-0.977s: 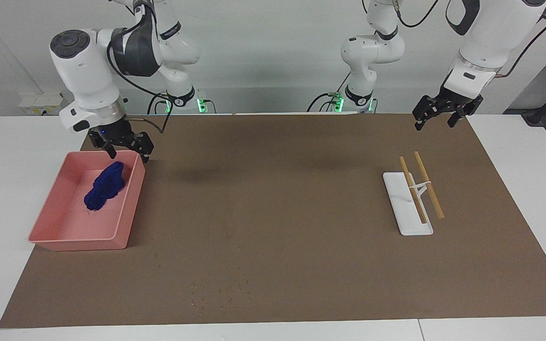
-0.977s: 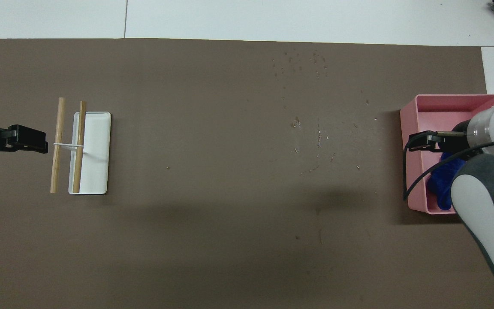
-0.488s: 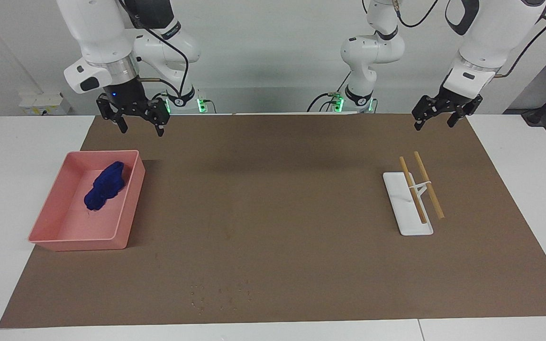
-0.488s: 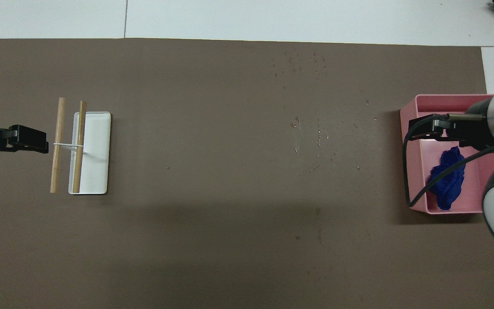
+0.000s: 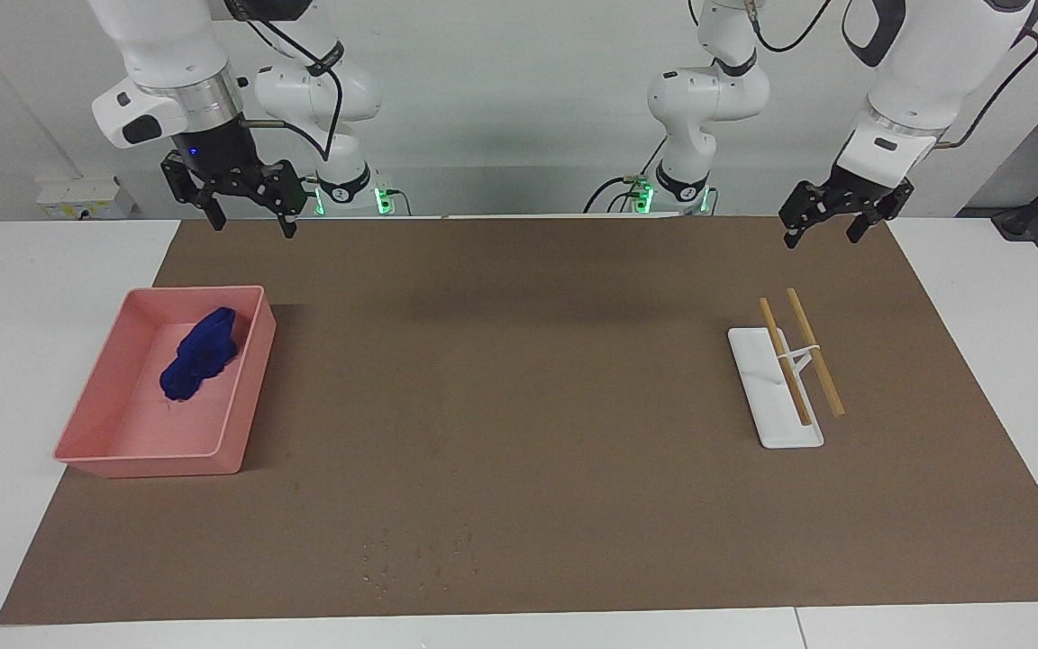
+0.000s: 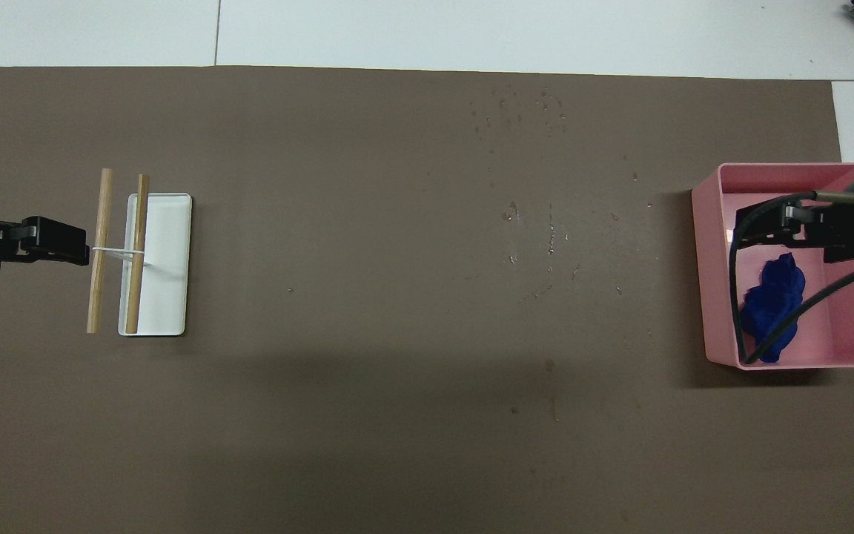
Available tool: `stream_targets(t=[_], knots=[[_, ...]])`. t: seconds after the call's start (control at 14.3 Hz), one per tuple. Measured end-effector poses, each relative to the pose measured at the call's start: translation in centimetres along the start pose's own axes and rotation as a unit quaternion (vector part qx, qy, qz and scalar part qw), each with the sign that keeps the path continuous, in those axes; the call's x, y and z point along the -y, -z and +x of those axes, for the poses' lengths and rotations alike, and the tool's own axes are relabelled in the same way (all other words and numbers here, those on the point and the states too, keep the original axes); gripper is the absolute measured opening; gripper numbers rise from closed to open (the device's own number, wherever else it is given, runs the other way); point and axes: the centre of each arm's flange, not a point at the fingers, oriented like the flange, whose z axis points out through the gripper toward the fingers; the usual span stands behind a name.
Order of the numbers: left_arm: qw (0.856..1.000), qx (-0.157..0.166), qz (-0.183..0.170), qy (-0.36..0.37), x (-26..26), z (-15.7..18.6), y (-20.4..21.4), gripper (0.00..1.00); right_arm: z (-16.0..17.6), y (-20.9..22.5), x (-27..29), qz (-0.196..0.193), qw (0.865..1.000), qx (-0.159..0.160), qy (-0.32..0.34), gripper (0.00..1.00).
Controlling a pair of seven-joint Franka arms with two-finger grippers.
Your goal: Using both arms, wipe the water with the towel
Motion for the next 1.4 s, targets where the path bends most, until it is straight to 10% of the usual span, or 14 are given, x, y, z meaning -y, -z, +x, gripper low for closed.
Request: stream_targets(t=[1.4], knots=[[1.0, -0.021, -0.002, -0.022, -2.4, 0.1, 0.4, 1.0, 0.2, -0.7, -1.4, -0.002, 1.0, 0.016, -0.008, 1.0]])
